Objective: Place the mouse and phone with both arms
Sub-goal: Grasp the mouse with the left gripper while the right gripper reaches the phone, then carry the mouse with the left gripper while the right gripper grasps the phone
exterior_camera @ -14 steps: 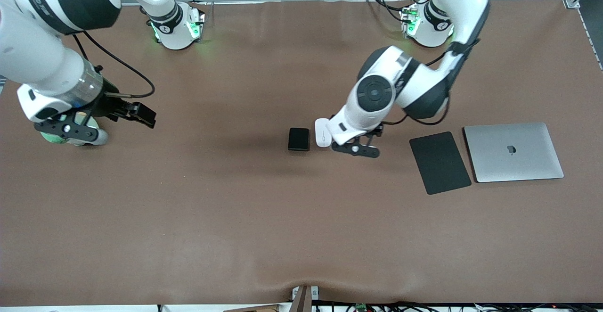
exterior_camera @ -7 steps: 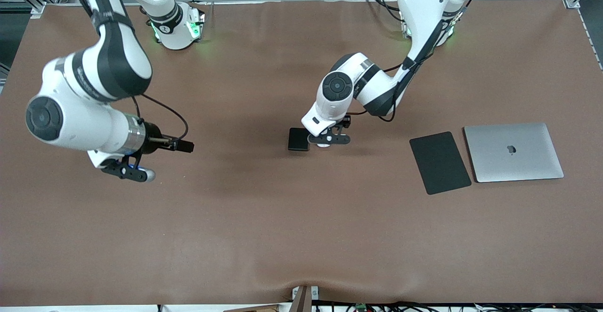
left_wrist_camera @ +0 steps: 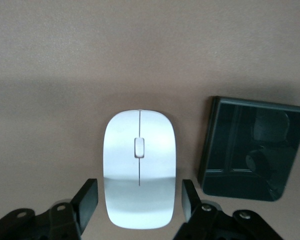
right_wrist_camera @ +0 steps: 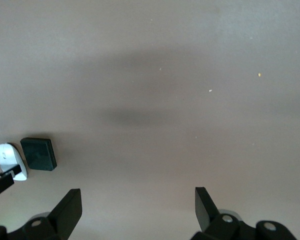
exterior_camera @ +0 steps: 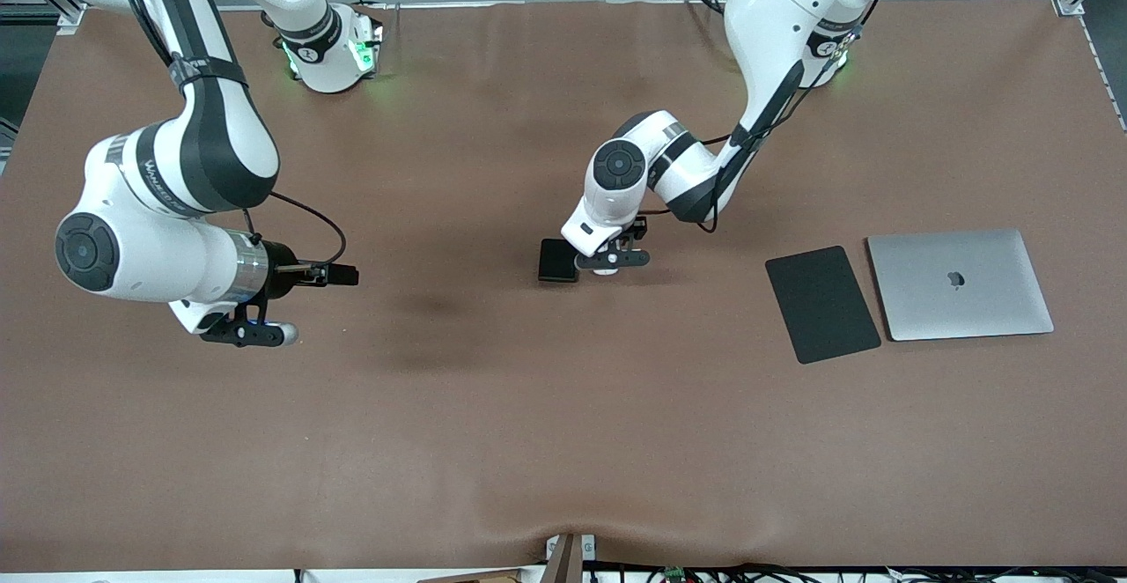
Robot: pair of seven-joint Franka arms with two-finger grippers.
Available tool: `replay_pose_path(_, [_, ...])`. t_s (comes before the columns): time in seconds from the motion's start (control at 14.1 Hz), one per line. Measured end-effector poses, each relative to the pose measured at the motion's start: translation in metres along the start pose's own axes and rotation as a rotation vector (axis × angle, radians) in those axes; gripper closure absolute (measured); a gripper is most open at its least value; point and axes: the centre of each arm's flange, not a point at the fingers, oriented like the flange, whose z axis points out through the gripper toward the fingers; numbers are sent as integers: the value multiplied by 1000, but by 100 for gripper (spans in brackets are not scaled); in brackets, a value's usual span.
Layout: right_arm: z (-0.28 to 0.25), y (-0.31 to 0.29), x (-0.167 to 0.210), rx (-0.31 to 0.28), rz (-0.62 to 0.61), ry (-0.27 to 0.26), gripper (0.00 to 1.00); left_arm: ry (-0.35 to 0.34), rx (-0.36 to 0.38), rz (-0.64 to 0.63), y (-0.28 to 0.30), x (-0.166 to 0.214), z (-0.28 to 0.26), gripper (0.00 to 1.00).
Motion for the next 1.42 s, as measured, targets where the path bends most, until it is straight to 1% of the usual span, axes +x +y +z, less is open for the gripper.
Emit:
replay_pose_path(0.21, [9,6,0,2,-21,28,0,1,10,8,-1,0,5,25])
replay_pose_path(0.36, [10,6,-3,3,-31,34,0,2,16,13,-1,-1,8,30])
replay_pose_path(0.43, [9,4,-3,3,-47,43,0,1,18,14,-1,-1,9,30])
replay_pose_path(0.57, [7,-6,-1,5,-117,90,0,5,18,16,-1,1,8,37])
replay_pose_path(0.64, [9,-14,-1,5,-142,107,0,12,20,17,-3,3,7,37])
replay_pose_path(0.78, [14,-38,-6,1,-184,119,0,36,29,7,-13,19,-7,37])
replay_pose_path(0.92, [26,-75,-13,-6,-217,117,0,49,51,-15,-43,49,-48,37])
replay_pose_path(0.99, [35,-97,-17,-14,-211,114,0,55,64,-22,-65,65,-74,37])
replay_pose_path(1.21, [75,-170,-25,-71,-134,114,0,56,105,-25,-147,103,-144,37])
replay_pose_path(1.35, [116,-211,-29,-95,-63,113,0,46,118,1,-209,123,-162,37])
replay_pose_path(1.42, [137,-227,-30,-95,-55,121,0,37,121,11,-241,131,-164,37])
